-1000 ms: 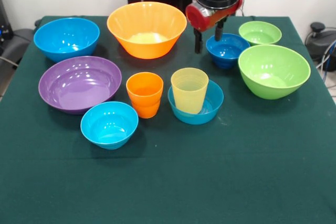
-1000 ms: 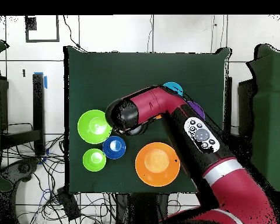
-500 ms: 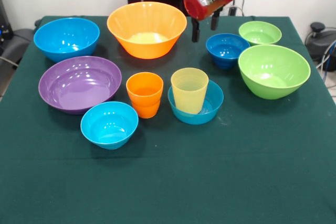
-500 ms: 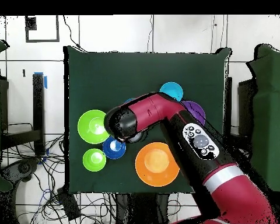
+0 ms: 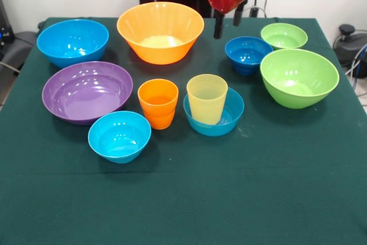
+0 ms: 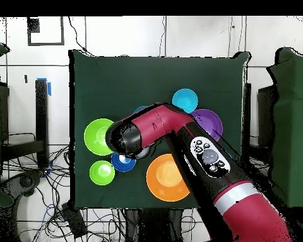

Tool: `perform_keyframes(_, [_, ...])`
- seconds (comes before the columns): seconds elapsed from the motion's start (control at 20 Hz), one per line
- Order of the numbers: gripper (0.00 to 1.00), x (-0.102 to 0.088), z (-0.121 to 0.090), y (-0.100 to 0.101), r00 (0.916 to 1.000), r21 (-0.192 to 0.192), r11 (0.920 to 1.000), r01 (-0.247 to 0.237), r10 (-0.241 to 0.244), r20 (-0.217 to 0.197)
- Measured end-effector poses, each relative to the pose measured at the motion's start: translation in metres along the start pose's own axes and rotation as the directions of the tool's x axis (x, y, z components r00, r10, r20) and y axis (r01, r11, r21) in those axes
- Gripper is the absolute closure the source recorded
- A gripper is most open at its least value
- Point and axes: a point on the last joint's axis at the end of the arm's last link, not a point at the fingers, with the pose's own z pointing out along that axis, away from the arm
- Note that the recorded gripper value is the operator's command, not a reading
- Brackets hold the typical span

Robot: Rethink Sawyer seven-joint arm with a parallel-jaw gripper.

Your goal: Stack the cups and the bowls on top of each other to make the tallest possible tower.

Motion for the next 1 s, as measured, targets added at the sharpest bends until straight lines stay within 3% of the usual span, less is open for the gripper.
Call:
perform_keyframes(0.35, [0.0,0.002,0.001,0.011,0.9998,0.004,0.9998,0.018,-0.018,-0.01])
perform_keyframes(1.0, [0.0,0.013,0.018,0.013,0.9995,0.005,1.0,0.001,-0.001,-0.033])
